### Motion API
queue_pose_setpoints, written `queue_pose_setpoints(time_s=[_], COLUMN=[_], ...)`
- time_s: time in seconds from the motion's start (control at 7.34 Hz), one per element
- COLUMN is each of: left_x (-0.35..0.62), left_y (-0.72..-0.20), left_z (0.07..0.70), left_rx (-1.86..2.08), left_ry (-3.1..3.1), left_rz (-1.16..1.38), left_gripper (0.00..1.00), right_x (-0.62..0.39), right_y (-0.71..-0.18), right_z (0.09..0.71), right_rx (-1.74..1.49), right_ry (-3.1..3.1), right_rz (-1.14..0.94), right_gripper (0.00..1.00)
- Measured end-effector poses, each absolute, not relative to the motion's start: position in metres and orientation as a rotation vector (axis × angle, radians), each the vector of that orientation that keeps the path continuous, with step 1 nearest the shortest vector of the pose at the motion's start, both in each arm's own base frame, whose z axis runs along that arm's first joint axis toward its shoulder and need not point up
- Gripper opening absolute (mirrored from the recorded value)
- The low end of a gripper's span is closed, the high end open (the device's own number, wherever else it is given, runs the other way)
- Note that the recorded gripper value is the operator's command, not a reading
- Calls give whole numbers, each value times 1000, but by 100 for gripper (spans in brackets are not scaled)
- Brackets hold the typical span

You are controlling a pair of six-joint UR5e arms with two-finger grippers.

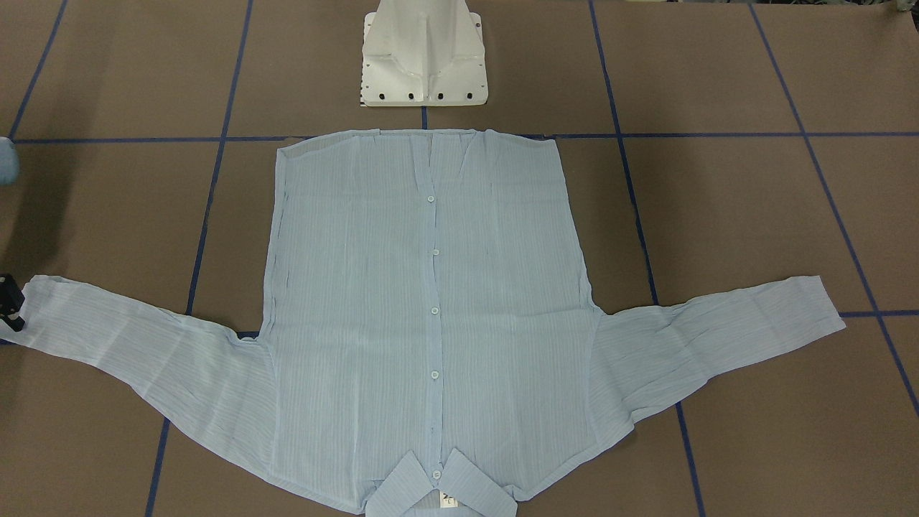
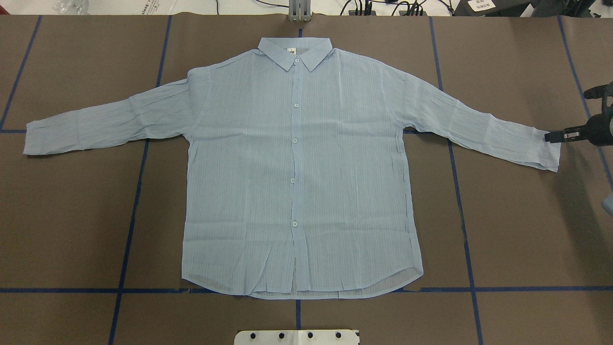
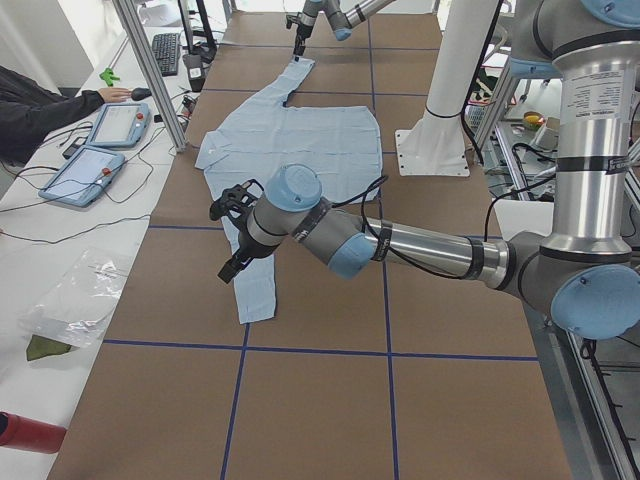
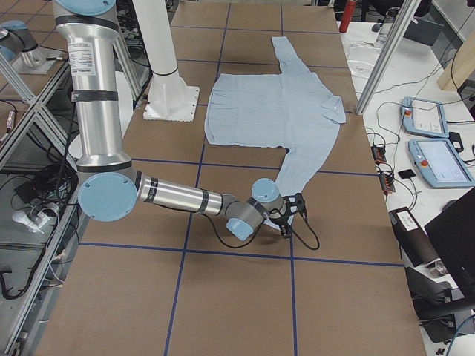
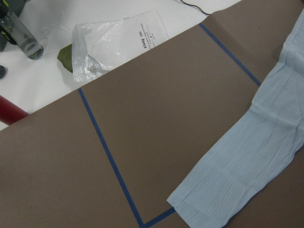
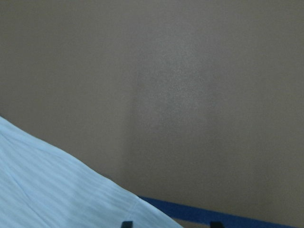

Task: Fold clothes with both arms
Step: 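Grasp the sleeve cuff nearest the right gripper with the right gripper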

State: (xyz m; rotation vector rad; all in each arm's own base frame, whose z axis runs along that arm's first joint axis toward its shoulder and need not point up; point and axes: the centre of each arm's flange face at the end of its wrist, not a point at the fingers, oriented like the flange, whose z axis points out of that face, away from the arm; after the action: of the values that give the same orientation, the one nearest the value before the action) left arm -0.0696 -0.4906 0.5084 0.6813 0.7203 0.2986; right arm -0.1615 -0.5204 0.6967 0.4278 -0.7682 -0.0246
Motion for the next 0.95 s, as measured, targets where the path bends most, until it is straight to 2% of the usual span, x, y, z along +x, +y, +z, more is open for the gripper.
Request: queue_pose_setpoints(time_s=[0.14, 0.27, 0.68, 0.95], left_x=[-70, -70, -70, -70], left_y=[-490, -490, -489, -487], left_z=[509, 509, 511, 512], left_rx=[681, 680, 680, 682], left_ry=[720, 720, 719, 719], left_rz=[299, 298, 299, 299], left_gripper=[100, 100, 100, 100], right_x=[-162, -162, -162, -164], right_y=[-520, -520, -522, -528], right_z=[696, 696, 685, 645], right_rx=[428, 428, 443, 490], right_ry=[-769, -770, -785, -818], right_rz=[-25, -26, -26, -14], right_gripper=[4, 0, 0, 0])
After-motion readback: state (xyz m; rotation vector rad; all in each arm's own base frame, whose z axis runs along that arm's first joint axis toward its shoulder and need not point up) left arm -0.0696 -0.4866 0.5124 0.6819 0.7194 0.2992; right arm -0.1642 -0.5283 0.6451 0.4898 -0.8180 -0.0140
